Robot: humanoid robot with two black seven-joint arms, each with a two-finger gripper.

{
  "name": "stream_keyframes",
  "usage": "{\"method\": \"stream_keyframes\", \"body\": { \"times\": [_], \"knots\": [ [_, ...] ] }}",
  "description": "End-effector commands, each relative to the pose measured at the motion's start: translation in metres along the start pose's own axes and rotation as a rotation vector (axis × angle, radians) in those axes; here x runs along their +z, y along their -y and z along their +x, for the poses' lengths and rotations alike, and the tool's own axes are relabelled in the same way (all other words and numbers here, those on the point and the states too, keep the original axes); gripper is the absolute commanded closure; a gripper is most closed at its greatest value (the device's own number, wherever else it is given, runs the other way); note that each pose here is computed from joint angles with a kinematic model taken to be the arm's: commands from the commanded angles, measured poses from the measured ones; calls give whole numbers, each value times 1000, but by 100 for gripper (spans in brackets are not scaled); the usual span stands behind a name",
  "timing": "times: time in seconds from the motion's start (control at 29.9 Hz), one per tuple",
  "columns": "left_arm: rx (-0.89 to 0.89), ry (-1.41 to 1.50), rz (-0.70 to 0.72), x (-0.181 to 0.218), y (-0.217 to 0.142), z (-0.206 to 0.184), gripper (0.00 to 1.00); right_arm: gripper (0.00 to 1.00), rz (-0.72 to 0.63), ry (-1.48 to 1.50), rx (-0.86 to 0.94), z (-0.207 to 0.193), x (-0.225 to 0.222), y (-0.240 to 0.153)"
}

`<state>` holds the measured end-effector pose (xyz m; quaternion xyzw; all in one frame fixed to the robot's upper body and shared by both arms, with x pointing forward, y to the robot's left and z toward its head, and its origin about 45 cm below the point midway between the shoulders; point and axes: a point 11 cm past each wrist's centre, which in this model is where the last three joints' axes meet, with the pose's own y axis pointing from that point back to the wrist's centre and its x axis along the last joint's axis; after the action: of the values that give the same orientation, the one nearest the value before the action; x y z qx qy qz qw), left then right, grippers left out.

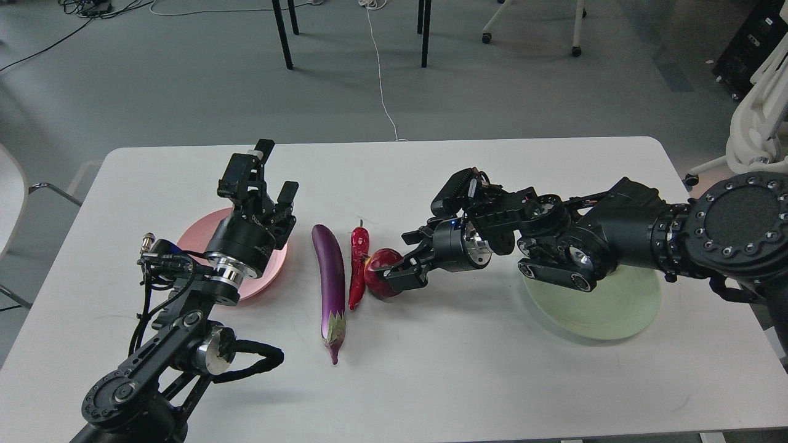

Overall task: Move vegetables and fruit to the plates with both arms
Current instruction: 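Grasp the red apple with the right gripper and lift it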

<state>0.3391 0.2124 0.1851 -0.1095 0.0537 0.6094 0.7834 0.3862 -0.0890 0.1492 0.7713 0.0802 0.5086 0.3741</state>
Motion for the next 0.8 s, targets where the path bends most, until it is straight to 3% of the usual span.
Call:
{"method": "stream_keyframes", "body": {
  "times": [0.0, 0.57, 0.64, 0.74, 0.77],
  "knots": [
    [0, 1, 0, 0, 0, 0, 2, 7, 0, 2, 0, -1, 0, 0],
    [0, 1, 2, 0, 0, 0, 2, 9, 12, 20, -6, -12, -4, 3],
    [0, -2, 0, 0, 0, 0, 2, 15, 12, 19, -3, -12, -4, 3],
    [0, -2, 1, 0, 0, 0, 2, 34, 10, 19, -3, -13, -3, 3],
    [0, -2, 1, 0, 0, 0, 2, 34, 10, 19, -3, -13, -3, 3]
  ]
}}
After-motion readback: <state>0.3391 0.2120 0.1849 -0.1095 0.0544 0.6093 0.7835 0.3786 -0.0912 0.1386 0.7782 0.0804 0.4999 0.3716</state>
